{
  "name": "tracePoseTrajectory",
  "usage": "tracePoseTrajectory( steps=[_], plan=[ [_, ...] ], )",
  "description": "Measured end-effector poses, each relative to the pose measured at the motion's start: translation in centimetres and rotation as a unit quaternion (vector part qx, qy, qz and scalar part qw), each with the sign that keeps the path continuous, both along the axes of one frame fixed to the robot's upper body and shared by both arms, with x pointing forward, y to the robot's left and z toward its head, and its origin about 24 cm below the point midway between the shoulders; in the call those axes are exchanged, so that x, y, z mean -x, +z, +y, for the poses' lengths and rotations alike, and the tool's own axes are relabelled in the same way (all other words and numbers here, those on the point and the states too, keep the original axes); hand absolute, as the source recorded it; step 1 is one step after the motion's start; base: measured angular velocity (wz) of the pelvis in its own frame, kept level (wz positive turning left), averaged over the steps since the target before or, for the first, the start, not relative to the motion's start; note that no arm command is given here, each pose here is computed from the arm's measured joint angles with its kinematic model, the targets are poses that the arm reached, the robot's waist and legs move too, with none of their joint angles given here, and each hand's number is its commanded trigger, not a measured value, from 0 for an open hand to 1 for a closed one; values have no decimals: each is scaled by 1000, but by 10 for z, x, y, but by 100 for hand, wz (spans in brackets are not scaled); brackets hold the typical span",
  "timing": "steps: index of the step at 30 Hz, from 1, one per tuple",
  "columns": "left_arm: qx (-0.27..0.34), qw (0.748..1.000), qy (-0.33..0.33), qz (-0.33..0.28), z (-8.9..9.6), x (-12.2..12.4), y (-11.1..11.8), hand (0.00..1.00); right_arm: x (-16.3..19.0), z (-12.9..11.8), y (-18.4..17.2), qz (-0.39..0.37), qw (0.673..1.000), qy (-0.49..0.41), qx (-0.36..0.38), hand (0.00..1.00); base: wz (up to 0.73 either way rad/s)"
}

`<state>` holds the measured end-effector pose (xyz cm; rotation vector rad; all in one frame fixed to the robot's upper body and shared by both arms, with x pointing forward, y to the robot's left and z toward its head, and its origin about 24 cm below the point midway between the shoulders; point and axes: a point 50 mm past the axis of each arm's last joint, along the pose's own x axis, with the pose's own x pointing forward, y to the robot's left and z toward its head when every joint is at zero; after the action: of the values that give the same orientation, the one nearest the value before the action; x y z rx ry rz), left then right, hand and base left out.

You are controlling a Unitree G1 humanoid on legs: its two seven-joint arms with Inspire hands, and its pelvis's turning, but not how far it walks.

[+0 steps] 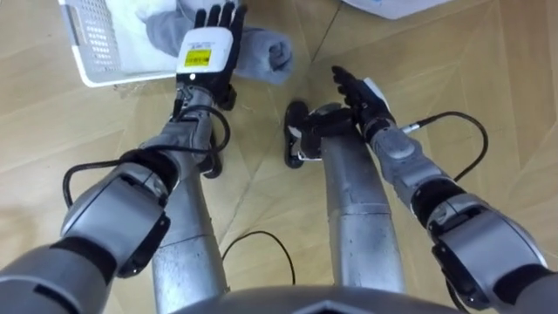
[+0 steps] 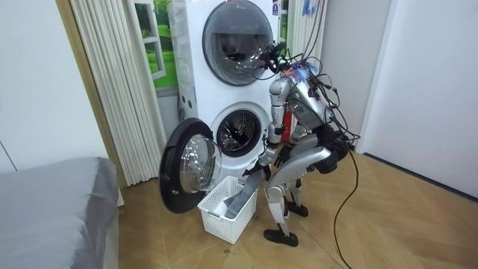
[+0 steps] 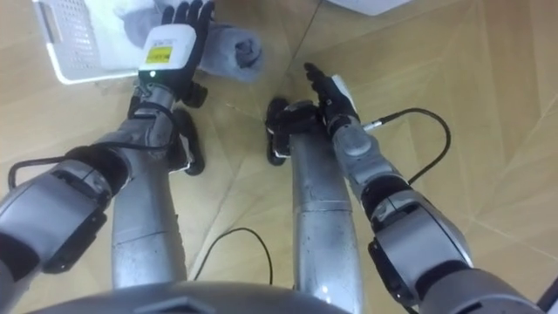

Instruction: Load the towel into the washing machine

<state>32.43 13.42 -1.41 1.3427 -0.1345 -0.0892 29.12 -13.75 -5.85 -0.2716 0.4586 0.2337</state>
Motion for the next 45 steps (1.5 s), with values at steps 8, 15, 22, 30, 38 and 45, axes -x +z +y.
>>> tracePoseTrajectory(
  steps=[8, 15, 22, 30, 38, 45],
  plan=[
    [7, 1000, -2, -26, -1, -2, 5, 0, 0, 0, -1, 4, 1000, -4, -12, 0, 0],
    [2, 999, -18, -37, -6, 0, 5, 67, 0, 1, 0, 4, 1000, -4, -13, 0, 0],
    [2, 1000, -24, -15, -7, -7, 9, 100, -4, 9, 3, 1, 1000, 6, -13, 0, 0],
    [12, 995, -26, 94, -5, -9, 2, 100, -7, 14, 5, 5, 1000, 25, -18, 0, -2],
    [-8, 981, -53, 188, -7, -2, -12, 100, -6, 19, 4, 8, 999, 35, -12, 0, -3],
    [-38, 964, -80, 249, -11, 8, -25, 100, 0, 17, -4, 29, 999, 33, -3, 0, 0]
  ],
)
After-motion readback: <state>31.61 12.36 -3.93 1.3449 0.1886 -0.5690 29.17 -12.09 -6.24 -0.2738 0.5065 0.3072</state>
